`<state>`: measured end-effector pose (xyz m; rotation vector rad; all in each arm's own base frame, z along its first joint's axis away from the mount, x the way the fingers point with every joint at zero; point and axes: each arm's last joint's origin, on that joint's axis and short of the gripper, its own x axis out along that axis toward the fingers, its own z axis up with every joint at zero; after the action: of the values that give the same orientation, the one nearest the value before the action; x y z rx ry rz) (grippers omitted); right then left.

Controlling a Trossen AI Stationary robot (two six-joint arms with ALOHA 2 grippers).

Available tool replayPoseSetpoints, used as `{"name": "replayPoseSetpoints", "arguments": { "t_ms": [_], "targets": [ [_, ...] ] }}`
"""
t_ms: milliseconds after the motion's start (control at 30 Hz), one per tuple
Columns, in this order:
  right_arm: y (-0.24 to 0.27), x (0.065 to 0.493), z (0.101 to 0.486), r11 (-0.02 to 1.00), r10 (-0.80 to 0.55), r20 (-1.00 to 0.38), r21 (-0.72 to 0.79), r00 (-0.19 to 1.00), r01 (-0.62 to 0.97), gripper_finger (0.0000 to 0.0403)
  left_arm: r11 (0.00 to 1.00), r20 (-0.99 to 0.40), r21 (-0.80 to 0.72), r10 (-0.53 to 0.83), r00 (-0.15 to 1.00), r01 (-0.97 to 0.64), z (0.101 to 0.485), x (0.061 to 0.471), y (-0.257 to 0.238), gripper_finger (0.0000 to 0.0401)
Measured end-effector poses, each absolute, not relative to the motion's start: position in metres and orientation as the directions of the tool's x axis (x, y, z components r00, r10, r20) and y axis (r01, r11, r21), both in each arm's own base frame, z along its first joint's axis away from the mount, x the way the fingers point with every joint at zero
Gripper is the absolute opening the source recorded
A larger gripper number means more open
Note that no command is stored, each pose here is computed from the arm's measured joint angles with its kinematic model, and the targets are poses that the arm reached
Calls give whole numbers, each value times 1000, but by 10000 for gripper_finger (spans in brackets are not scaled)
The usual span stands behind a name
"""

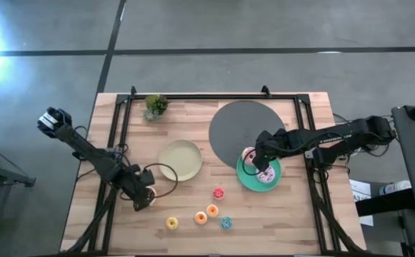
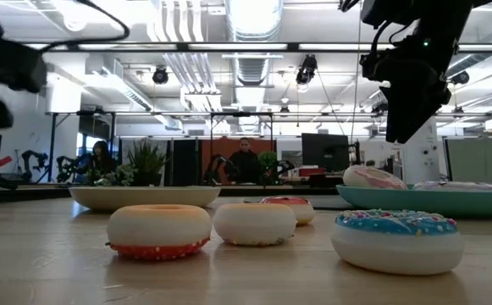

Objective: Pick & Place donuts
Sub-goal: Put the large black donut on the green plate

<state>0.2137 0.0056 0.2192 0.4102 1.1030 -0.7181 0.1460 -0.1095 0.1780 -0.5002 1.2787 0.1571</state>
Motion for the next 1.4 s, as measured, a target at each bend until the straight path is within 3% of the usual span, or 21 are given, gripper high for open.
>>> {"name": "replayPoseSetpoints", "arguments": {
  "t_ms": [233,400,533,767,1167,1300,1400],
  "targets": [
    [6,214,219,706,-318,-910,-41,265,707,248,850,-954,-268,-167,251,-453,172,141,-106,148],
    [6,214,219,706,-318,-909,-38,268,707,246,887,-961,-221,-128,244,-406,183,141,-105,193],
    [6,215,219,706,-318,-908,-34,273,708,245,899,-961,-213,-121,249,-383,186,141,-106,206],
    [6,215,219,705,-318,-907,-30,277,709,244,919,-970,-129,-39,241,-372,167,134,-98,206],
    [6,215,219,701,-317,-907,-28,277,713,238,887,-929,-298,-186,320,-352,152,138,-104,205],
    [6,215,219,701,-317,-907,-28,276,713,237,878,-930,-304,-188,317,-371,148,137,-103,186],
    [6,215,219,701,-317,-907,-28,276,713,237,876,-931,-304,-189,314,-374,145,136,-102,148]
  ]
}}
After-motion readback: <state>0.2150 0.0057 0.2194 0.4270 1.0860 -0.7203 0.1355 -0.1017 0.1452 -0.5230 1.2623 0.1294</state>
